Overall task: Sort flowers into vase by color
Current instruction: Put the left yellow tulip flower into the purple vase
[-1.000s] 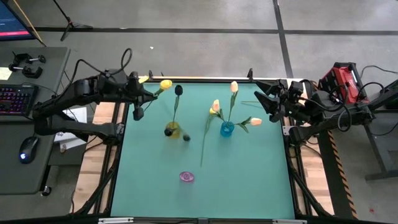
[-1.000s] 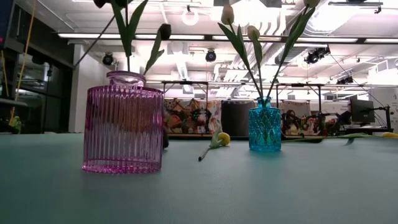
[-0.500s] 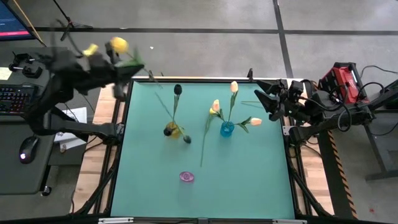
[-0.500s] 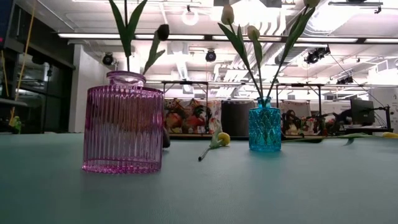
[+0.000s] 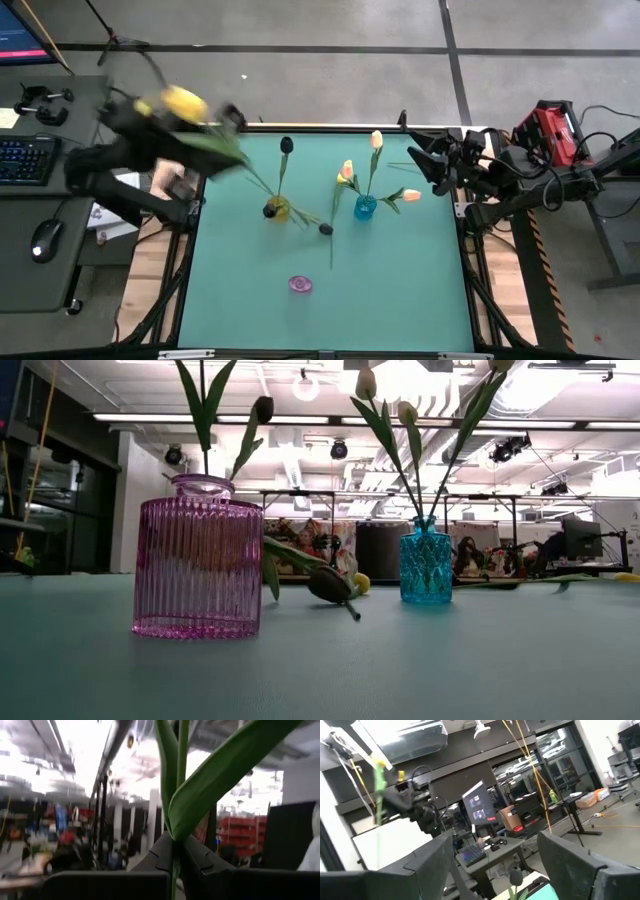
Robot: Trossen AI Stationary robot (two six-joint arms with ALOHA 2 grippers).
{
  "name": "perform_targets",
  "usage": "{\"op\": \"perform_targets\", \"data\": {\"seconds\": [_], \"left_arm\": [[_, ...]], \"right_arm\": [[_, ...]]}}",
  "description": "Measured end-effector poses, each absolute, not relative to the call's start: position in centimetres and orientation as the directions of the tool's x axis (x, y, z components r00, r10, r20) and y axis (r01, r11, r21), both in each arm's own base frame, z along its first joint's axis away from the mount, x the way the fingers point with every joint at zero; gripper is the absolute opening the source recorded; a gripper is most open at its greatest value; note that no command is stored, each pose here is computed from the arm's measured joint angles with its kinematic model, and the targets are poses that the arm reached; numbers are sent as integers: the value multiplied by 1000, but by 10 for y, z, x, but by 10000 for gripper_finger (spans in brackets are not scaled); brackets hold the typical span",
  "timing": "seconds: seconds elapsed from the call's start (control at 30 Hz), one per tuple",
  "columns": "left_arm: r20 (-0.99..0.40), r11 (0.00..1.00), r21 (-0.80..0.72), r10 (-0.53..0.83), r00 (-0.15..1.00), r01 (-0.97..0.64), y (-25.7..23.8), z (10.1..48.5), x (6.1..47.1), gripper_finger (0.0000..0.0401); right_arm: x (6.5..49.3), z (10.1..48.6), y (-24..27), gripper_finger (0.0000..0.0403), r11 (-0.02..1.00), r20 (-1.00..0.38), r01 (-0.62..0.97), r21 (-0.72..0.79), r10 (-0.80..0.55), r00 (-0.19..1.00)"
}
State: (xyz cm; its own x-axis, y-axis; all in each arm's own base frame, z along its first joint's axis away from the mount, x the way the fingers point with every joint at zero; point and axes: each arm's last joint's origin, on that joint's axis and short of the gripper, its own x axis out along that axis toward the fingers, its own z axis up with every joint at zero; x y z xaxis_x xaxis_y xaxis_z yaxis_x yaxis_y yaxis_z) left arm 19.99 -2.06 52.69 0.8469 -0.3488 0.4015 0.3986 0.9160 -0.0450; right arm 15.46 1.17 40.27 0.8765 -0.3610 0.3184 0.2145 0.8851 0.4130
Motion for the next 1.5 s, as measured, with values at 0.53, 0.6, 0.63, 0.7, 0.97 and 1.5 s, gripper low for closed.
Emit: {"op": "perform_targets", "data": {"seconds": [0.53, 0.6, 0.63, 0.7, 0.97, 1.5], "left_arm": [[-134, 986, -158, 28, 991, -50, -180, 423, 261, 0], [-200, 982, -148, 90, 976, -120, -193, 408, 259, 0], [-216, 979, -150, 107, 971, -141, -199, 401, 259, 0], [-216, 971, -176, 124, 969, -163, -209, 387, 256, 0], [-25, 914, -383, 137, 990, -137, -220, 329, 237, 0], [76, 957, -248, 175, 982, -151, -191, 305, 226, 0]], "right_arm": [[158, 398, 19, 279, 907, 292, 2, 421, -138, 947], [158, 398, 19, 279, 908, 292, -5, 420, -131, 947], [158, 398, 19, 279, 908, 293, -9, 419, -125, 948], [158, 398, 19, 279, 906, 295, -14, 423, -123, 947], [158, 398, 19, 279, 897, 299, -23, 442, -123, 946], [159, 398, 19, 279, 872, 296, -33, 488, -129, 947]]}}
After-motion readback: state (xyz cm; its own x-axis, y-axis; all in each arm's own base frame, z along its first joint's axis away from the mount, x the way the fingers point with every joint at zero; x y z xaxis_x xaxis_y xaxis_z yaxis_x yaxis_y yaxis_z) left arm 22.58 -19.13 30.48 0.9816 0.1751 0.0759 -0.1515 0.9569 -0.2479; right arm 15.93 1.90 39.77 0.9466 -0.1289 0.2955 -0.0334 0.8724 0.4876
